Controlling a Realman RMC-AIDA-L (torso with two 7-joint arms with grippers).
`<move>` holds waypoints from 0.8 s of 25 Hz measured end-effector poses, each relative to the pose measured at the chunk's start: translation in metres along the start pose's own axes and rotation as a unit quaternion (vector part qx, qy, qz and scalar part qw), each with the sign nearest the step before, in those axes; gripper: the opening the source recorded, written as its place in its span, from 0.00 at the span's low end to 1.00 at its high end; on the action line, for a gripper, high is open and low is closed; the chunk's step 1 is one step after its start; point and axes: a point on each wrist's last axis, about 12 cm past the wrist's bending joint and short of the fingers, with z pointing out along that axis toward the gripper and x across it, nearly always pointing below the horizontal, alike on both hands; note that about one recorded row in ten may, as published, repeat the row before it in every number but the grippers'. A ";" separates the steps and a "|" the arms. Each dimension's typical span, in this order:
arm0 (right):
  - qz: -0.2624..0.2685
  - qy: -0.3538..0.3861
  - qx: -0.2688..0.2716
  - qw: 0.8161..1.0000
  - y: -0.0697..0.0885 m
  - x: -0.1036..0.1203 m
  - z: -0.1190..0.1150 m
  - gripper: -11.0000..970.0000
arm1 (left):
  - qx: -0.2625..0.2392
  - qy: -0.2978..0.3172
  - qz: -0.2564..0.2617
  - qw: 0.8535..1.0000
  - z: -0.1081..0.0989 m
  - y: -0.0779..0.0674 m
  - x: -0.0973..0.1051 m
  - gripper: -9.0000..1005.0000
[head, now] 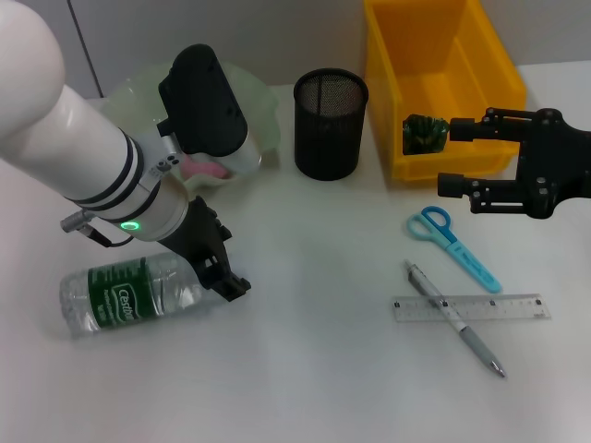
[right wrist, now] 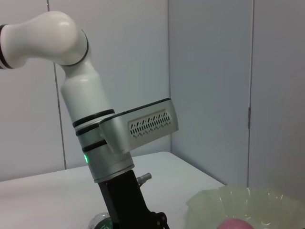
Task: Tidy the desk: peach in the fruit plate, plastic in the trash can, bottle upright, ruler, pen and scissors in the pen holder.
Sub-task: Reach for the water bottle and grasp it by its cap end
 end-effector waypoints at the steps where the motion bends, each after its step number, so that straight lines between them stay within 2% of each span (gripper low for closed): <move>1: 0.000 0.000 0.000 1.000 0.000 0.000 0.000 0.77 | 0.000 0.001 0.000 1.000 0.000 0.000 0.000 0.77; 18: 0.001 0.001 0.004 1.000 -0.001 0.001 0.000 0.77 | 0.000 0.004 -0.001 1.000 0.001 0.000 0.002 0.76; 20: 0.001 0.001 0.004 1.000 -0.001 0.001 0.000 0.77 | 0.001 0.006 -0.001 1.000 0.001 0.000 0.002 0.72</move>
